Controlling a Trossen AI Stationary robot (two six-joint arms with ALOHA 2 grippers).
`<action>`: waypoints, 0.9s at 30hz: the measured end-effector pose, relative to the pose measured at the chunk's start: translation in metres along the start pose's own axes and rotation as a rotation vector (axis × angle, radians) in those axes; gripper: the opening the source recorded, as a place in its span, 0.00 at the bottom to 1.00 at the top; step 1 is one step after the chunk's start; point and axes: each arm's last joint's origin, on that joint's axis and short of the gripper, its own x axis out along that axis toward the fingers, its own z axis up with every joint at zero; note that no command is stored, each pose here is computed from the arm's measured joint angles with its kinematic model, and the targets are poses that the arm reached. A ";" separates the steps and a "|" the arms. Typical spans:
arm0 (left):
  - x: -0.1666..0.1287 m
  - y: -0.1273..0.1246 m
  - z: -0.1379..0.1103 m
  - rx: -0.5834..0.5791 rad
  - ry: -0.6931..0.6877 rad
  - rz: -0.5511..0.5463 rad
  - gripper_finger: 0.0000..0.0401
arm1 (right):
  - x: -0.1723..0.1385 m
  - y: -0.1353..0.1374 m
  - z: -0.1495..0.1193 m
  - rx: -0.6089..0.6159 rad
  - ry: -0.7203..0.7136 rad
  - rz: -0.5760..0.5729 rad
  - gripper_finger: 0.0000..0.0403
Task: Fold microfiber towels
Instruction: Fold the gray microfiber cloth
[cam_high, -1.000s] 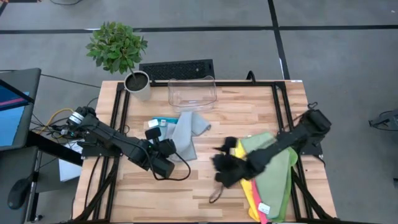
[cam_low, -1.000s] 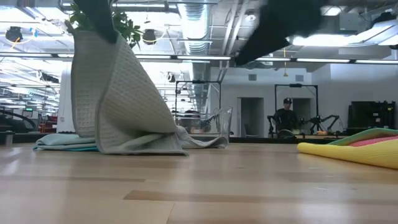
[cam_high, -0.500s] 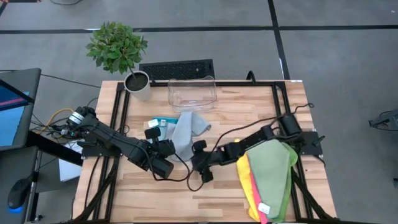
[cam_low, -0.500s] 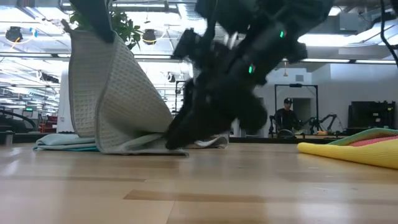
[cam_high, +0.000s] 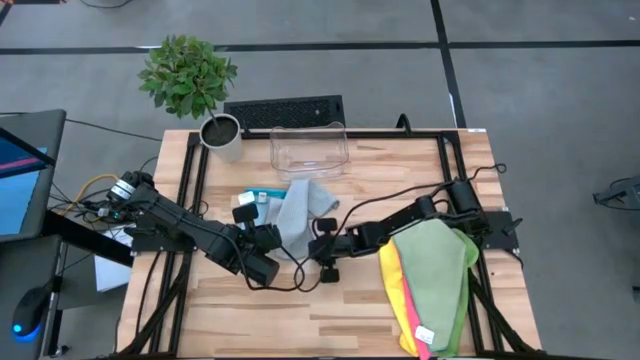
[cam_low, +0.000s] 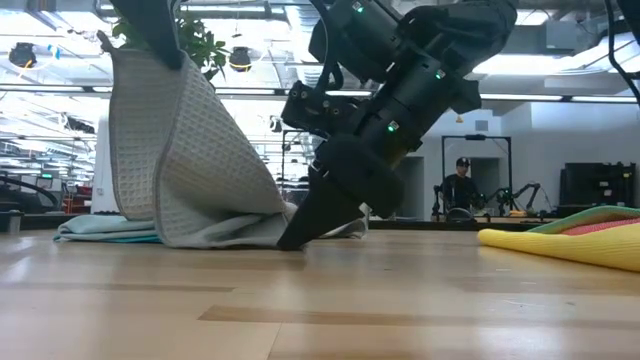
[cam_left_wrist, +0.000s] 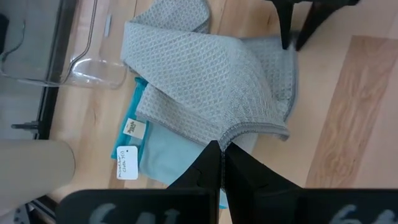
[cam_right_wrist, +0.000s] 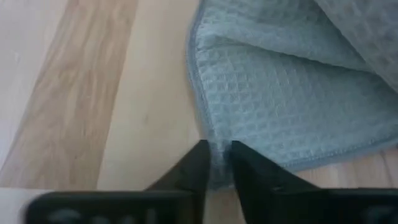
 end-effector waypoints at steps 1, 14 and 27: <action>0.000 0.000 0.000 0.000 0.002 -0.003 0.00 | 0.000 0.000 0.000 0.005 0.001 -0.002 0.16; -0.004 -0.005 -0.002 -0.075 0.083 -0.111 0.00 | -0.125 0.023 0.024 0.010 0.028 -0.119 0.02; -0.040 -0.034 -0.014 -0.100 0.084 -0.361 0.00 | -0.274 0.097 -0.008 0.208 -0.177 -0.106 0.02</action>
